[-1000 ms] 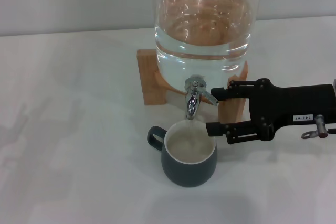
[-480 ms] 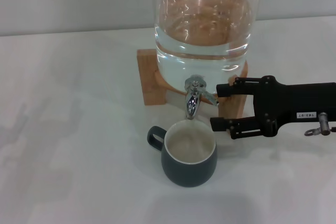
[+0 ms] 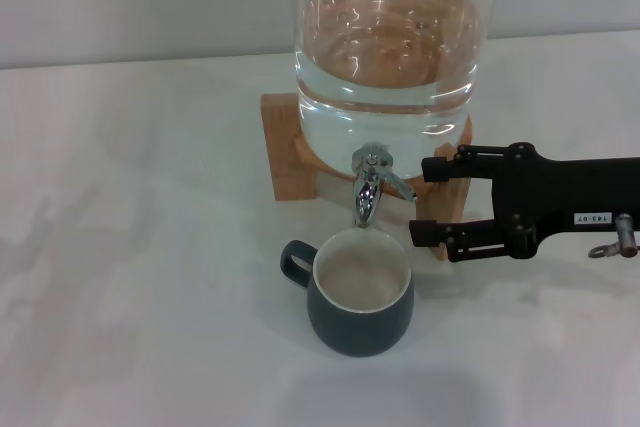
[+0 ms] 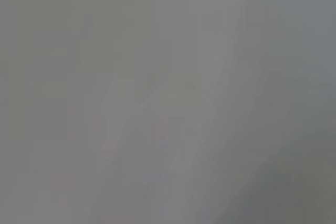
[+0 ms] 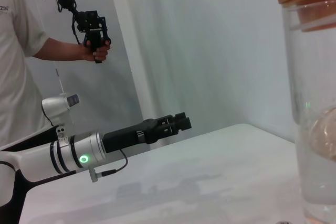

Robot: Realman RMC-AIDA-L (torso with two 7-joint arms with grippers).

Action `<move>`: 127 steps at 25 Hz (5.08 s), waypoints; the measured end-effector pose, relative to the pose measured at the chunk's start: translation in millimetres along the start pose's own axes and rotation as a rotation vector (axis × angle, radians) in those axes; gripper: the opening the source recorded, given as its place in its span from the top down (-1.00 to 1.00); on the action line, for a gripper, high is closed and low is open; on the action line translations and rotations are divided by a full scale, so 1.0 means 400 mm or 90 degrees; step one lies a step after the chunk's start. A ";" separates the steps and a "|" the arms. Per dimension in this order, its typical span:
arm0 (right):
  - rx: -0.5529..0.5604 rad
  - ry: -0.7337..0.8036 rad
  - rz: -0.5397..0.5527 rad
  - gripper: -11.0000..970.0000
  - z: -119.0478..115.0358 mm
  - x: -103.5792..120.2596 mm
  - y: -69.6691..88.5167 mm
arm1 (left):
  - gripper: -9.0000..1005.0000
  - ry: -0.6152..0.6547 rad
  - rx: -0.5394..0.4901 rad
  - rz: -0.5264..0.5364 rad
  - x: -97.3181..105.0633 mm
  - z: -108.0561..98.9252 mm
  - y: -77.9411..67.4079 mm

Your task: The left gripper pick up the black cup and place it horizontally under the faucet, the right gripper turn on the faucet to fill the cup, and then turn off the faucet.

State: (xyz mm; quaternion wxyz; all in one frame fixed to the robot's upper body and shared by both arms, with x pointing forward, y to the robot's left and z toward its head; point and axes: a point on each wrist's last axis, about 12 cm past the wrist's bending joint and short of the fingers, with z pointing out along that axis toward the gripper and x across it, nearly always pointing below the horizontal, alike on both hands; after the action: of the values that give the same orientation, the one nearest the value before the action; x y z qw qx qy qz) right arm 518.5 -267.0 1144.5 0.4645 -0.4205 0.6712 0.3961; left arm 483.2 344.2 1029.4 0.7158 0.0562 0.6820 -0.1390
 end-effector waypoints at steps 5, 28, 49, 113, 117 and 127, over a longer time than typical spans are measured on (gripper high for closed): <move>-0.004 0.002 0.000 -0.71 0.004 0.002 0.003 | -0.39 -0.001 0.001 0.000 -0.001 0.001 0.000; 0.026 -0.004 0.001 -0.70 0.029 0.001 0.003 | -0.39 0.001 0.001 -0.001 0.002 -0.004 -0.001; 0.075 -0.017 0.004 -0.70 0.005 0.005 0.005 | -0.39 0.003 0.001 0.000 0.003 -0.006 0.000; 0.173 -0.012 -0.009 -0.70 -0.017 0.006 -0.005 | -0.39 0.010 -0.001 -0.001 0.007 -0.007 0.000; 0.168 -0.014 -0.016 -0.70 -0.022 0.003 -0.004 | -0.39 0.010 -0.002 -0.002 0.007 -0.008 0.001; 0.129 -0.053 -0.018 -0.70 -0.082 -0.008 0.018 | -0.39 0.010 -0.003 -0.002 0.007 -0.008 0.001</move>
State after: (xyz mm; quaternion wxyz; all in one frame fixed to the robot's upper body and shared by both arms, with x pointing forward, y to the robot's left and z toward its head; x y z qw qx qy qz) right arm 502.9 -294.1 1156.9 0.5373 -0.3643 0.6820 0.3368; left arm 480.3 345.1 1026.5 0.7105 0.0545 0.6878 -0.1381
